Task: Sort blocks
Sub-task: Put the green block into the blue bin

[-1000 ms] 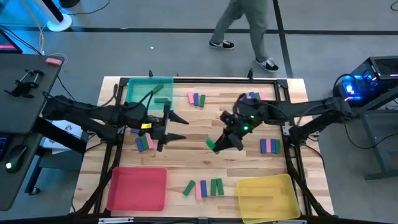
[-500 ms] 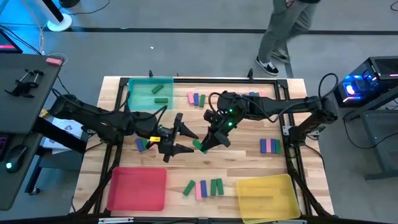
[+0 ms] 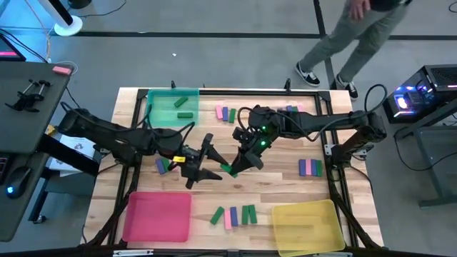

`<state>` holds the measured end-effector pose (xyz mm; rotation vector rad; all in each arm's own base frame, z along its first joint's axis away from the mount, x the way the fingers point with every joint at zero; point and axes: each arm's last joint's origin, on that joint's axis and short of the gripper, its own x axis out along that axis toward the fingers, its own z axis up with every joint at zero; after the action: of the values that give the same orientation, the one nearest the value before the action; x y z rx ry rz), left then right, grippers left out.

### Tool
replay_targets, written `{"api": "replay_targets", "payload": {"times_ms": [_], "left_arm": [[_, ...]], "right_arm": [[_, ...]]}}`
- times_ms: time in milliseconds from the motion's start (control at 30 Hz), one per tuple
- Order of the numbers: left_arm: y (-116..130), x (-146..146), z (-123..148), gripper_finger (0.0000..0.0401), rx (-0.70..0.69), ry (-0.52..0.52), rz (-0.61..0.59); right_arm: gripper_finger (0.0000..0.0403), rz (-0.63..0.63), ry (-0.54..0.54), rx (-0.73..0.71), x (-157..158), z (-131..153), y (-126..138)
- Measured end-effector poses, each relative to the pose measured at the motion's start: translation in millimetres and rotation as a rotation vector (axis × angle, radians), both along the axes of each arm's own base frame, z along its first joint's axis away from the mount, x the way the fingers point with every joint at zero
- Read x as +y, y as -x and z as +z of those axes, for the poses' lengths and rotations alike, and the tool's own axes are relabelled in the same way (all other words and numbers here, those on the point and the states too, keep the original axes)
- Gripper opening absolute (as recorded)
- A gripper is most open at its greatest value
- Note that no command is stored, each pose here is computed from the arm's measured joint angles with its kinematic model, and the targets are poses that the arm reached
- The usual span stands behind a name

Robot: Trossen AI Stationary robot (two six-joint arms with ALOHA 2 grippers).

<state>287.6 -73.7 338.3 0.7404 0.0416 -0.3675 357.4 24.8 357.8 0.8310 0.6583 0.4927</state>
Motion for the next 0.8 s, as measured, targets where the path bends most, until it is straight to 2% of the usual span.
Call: {"api": "replay_targets", "payload": {"times_ms": [333, 667, 800], "left_arm": [[-9.2, -1.5, -1.2, 0.0152, -0.056, 0.001, 0.021], [-7.8, -1.9, -0.7, 0.0040, -0.053, 0.001, 0.009], [-7.2, -1.8, 0.8, 0.0028, -0.057, 0.004, 0.009]], "right_arm": [[0.0071, -0.004, -0.011, 0.005, 0.4, 0.3, -0.2], [0.0069, 0.013, -0.013, -0.022, 0.8, 1.9, -0.8], [0.0059, 0.026, -0.025, -0.041, 1.0, 3.7, -1.4]]}}
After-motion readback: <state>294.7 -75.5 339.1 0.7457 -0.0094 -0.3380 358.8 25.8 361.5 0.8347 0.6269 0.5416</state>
